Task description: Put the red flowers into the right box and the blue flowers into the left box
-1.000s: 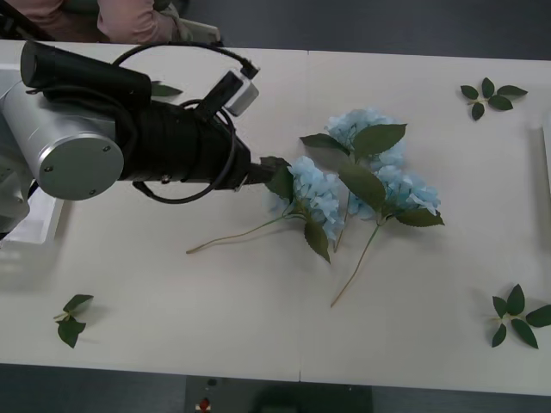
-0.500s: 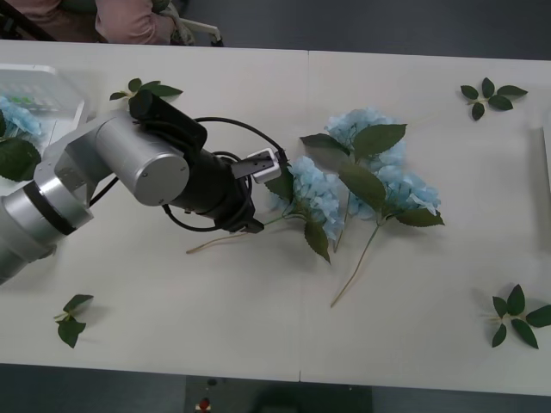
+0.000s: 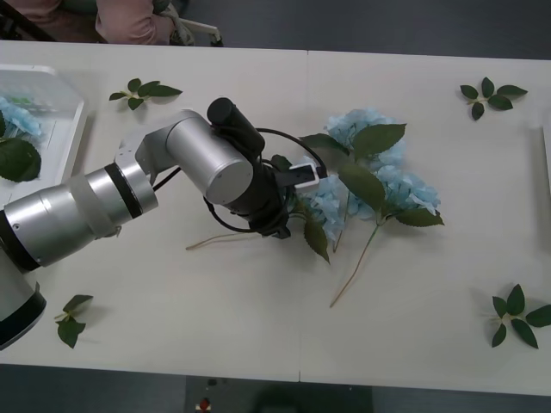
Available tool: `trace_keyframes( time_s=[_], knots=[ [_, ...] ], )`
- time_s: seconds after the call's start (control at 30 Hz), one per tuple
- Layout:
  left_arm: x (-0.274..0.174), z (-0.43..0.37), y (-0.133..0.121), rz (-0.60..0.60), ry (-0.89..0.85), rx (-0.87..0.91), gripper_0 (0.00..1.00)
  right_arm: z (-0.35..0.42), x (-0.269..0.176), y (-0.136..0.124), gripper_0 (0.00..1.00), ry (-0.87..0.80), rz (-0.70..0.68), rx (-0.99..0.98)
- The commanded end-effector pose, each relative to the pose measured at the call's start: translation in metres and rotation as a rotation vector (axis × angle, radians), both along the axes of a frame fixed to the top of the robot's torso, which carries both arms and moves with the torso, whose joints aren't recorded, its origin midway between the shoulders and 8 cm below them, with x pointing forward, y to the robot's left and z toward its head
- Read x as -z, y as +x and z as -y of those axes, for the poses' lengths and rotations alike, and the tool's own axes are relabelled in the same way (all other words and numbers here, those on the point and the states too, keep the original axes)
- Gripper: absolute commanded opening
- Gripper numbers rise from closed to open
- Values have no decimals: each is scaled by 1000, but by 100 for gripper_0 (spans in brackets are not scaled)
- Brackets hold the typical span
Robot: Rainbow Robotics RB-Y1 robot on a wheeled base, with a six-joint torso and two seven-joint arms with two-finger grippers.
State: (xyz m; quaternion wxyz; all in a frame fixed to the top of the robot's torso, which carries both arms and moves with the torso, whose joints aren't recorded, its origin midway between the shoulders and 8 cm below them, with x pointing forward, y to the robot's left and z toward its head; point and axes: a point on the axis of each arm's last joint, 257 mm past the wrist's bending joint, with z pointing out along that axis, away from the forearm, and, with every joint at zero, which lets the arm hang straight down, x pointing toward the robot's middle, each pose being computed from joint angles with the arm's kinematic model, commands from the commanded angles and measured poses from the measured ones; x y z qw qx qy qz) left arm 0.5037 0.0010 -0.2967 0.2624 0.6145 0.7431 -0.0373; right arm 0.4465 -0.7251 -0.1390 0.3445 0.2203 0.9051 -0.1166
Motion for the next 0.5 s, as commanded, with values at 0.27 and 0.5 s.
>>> trace_keyframes(
  time_s=[0.27,0.5],
  knots=[
    [-4,4,4,0,-16,1,100,-5,27,15,2,-48,16,-24],
    [1,6,-2,-33,-27,-11,100,-16,37,20,99,-26,14,-45]
  ],
)
